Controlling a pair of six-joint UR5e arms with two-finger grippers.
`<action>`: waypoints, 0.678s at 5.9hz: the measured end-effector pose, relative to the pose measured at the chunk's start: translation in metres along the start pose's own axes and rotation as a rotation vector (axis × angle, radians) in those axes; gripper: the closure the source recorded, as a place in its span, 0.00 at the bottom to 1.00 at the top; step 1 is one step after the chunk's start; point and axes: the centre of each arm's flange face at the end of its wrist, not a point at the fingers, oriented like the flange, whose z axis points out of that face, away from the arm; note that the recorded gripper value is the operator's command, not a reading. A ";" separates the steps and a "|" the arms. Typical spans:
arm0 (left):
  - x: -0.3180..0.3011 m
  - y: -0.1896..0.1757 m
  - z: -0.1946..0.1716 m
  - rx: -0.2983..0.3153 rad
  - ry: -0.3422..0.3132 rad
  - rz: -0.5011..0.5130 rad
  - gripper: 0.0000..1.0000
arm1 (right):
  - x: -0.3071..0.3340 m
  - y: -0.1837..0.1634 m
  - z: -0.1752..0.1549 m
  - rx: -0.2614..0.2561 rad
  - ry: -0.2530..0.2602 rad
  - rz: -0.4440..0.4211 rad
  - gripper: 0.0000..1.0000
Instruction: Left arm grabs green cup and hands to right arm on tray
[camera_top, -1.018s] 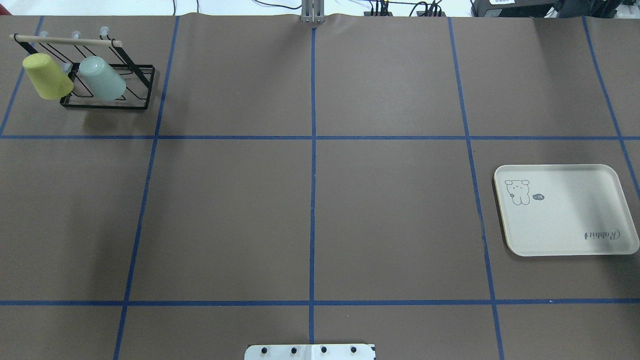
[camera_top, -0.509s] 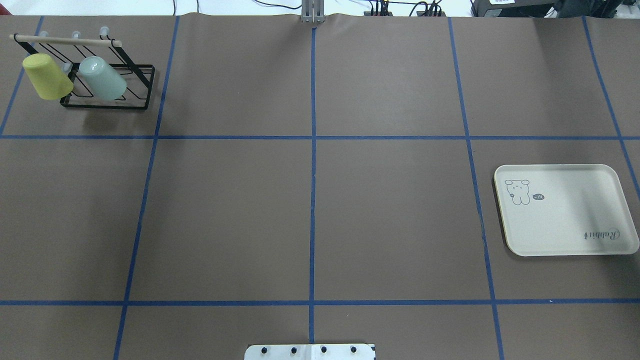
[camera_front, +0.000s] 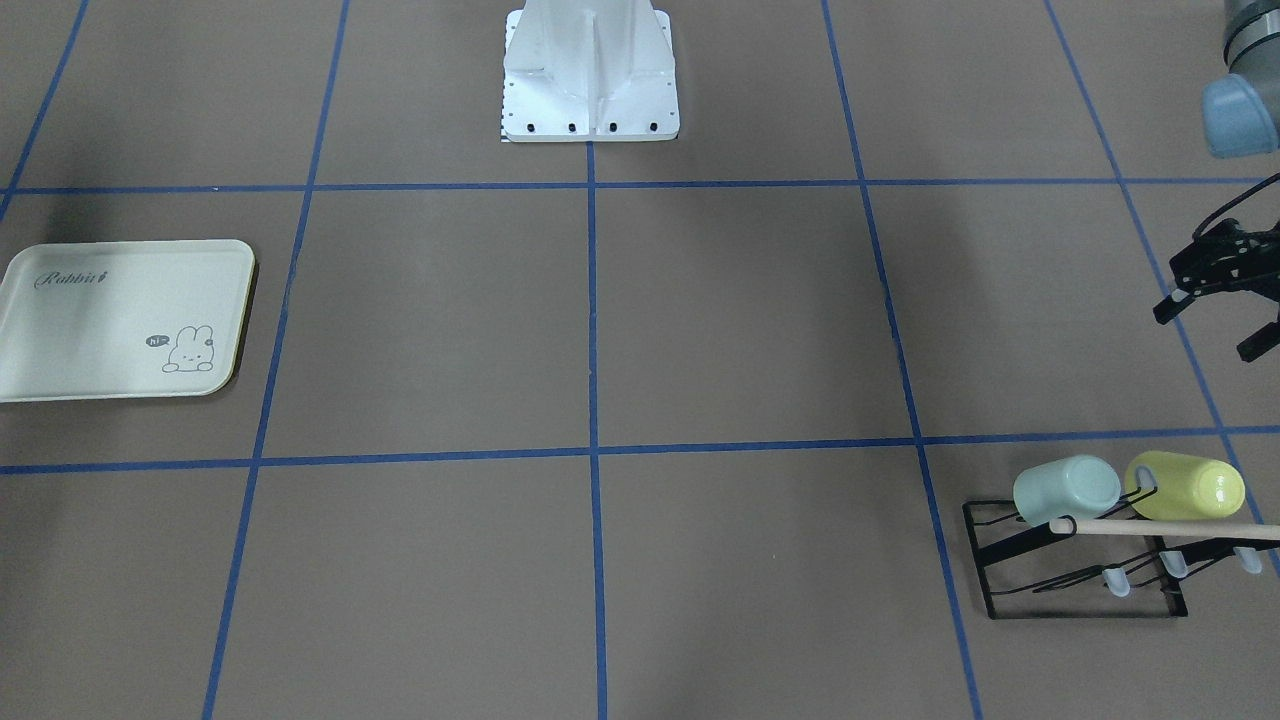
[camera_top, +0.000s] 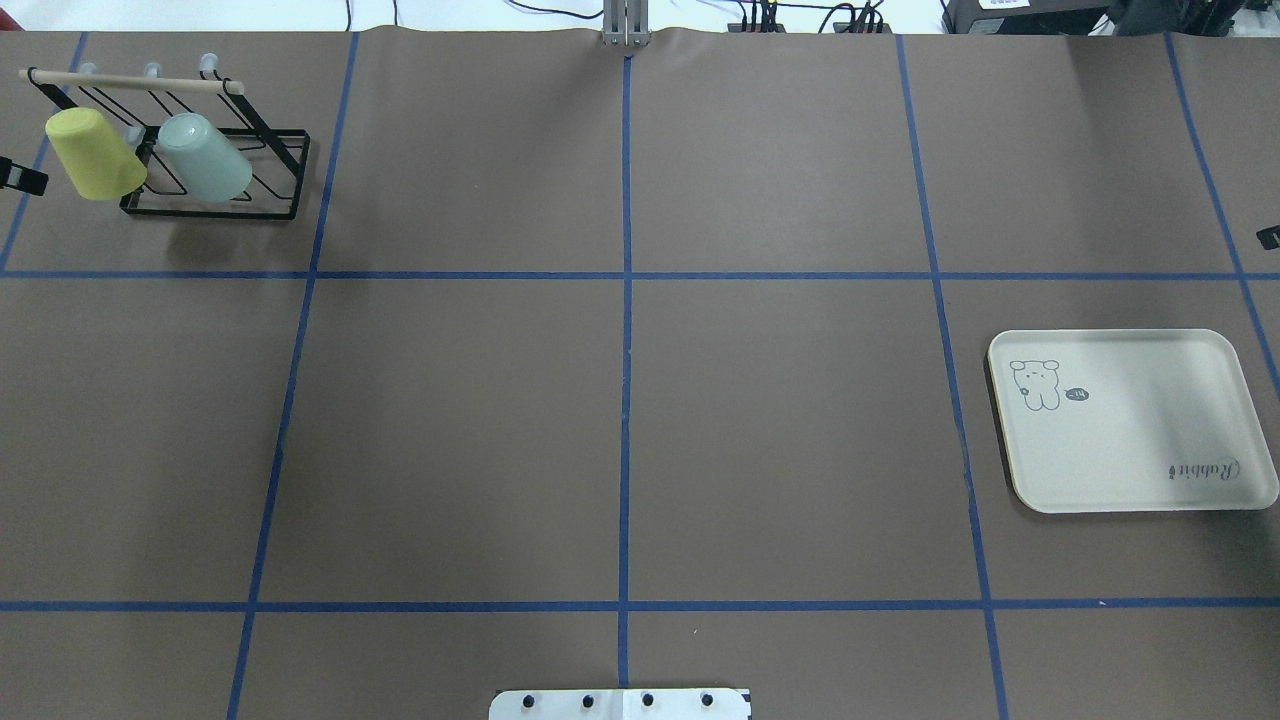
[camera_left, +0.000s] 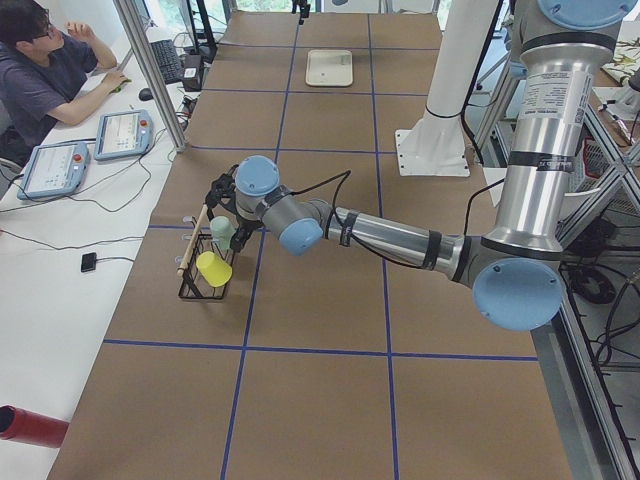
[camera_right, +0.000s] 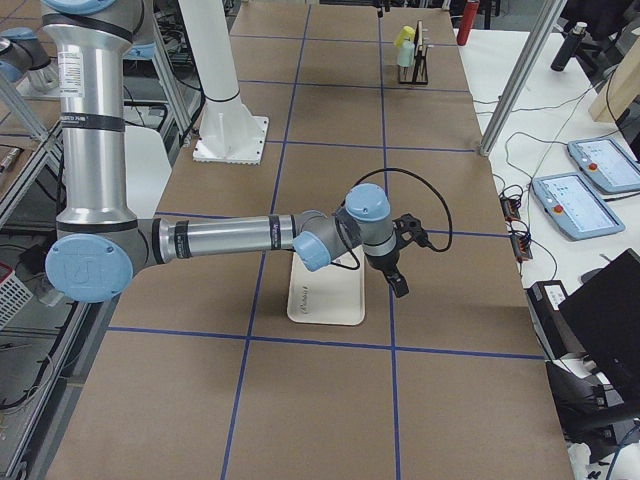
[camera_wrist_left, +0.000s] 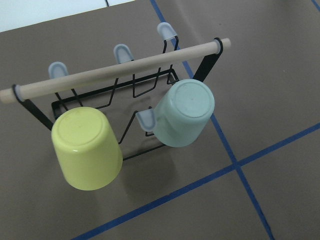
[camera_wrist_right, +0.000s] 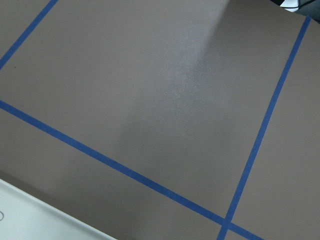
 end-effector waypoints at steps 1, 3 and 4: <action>0.017 -0.017 0.019 0.015 -0.040 -0.039 0.00 | 0.000 0.000 0.000 0.000 0.000 -0.001 0.00; 0.027 -0.057 0.061 0.027 -0.109 -0.075 0.00 | -0.001 0.000 0.001 -0.002 -0.001 -0.001 0.00; 0.028 -0.076 0.076 0.021 -0.120 -0.081 0.00 | -0.001 0.000 0.001 -0.002 -0.001 0.000 0.00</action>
